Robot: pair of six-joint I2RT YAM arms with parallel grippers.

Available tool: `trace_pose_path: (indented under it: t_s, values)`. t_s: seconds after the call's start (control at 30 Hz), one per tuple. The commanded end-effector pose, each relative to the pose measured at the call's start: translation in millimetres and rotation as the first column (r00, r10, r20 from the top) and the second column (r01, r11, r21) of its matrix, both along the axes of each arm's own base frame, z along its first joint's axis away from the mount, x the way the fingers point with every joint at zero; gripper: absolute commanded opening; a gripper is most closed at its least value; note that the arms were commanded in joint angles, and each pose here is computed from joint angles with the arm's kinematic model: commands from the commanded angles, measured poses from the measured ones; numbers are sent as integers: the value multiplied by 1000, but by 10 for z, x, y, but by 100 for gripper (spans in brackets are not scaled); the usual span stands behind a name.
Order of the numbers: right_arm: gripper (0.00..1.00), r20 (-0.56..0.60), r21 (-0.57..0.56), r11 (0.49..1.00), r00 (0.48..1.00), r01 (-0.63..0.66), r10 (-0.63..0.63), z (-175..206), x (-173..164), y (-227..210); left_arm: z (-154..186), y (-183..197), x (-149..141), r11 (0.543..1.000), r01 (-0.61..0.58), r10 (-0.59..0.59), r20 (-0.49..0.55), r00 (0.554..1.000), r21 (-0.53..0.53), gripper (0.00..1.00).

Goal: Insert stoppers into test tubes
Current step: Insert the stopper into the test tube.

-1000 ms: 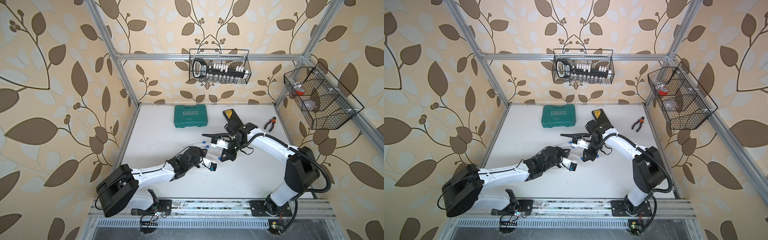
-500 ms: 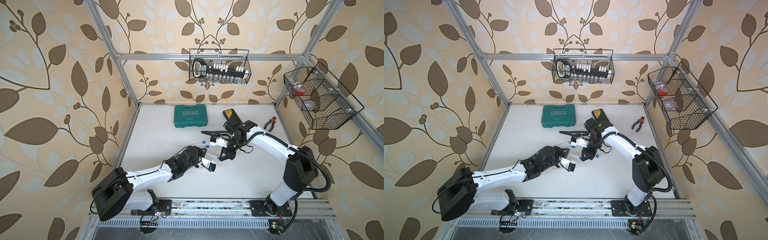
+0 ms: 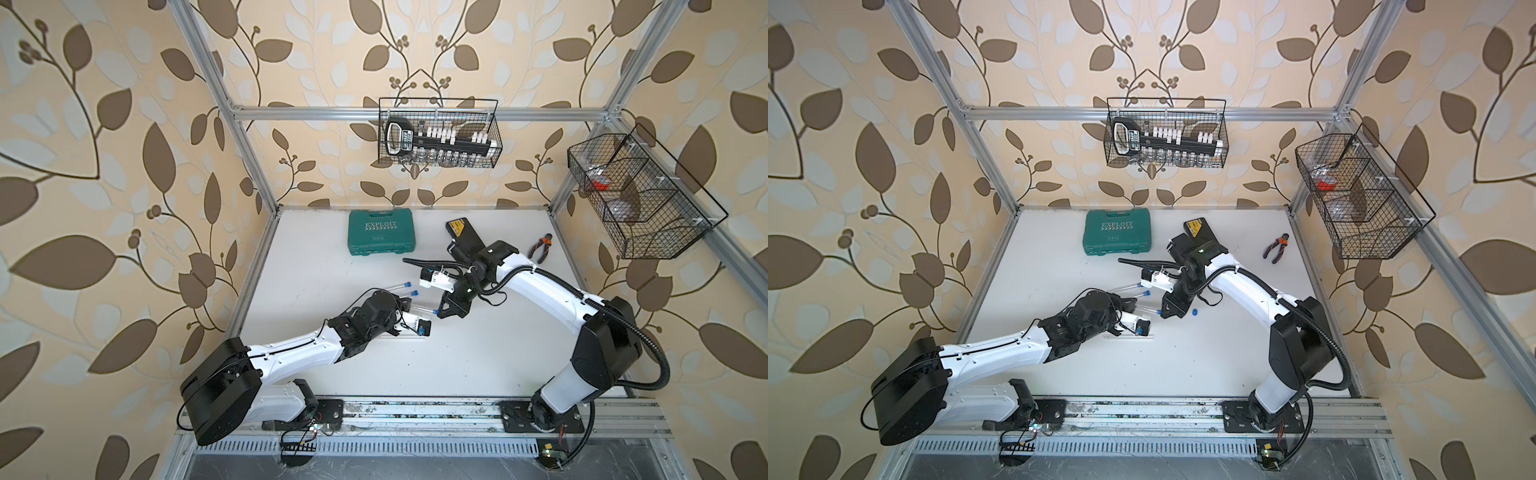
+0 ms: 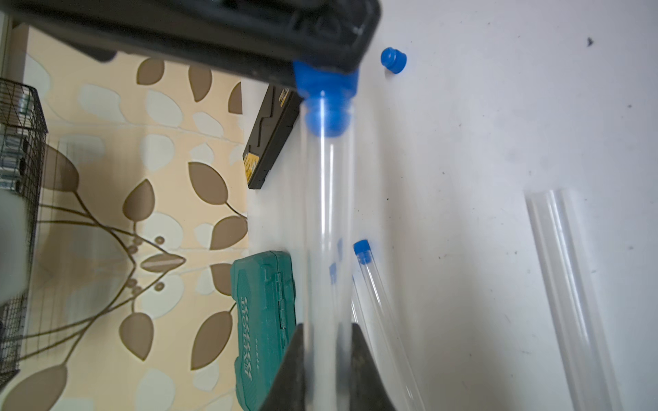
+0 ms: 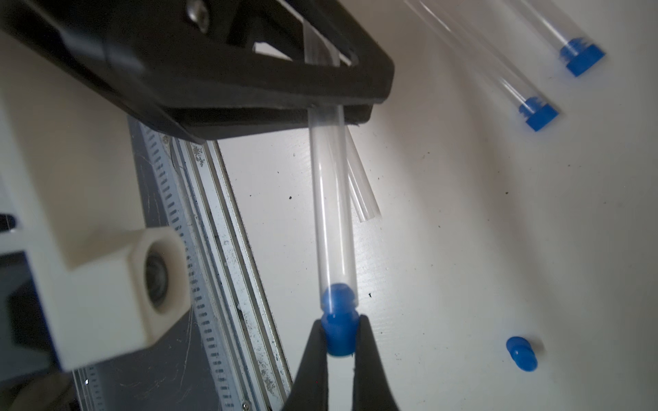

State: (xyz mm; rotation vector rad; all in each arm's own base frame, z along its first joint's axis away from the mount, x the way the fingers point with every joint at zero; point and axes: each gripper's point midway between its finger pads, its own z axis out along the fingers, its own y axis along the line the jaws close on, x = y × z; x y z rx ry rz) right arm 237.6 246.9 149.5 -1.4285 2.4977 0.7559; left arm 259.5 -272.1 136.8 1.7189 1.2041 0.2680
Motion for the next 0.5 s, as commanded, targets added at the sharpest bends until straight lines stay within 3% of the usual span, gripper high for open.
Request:
trace_pose_path:
  t_s: [0.0,0.33,0.47]
  values:
    - [0,284,308,946,959,-99,8,566,464,606,590,-618,-570,903,316,-335,-16,942,-290,0]
    - [0,350,306,934,934,-185,70,651,412,756,558,-657,-637,889,396,-402,19,915,-230,0]
    - [0,409,288,929,907,-233,101,702,400,815,713,-691,-689,864,415,-425,31,905,-283,0]
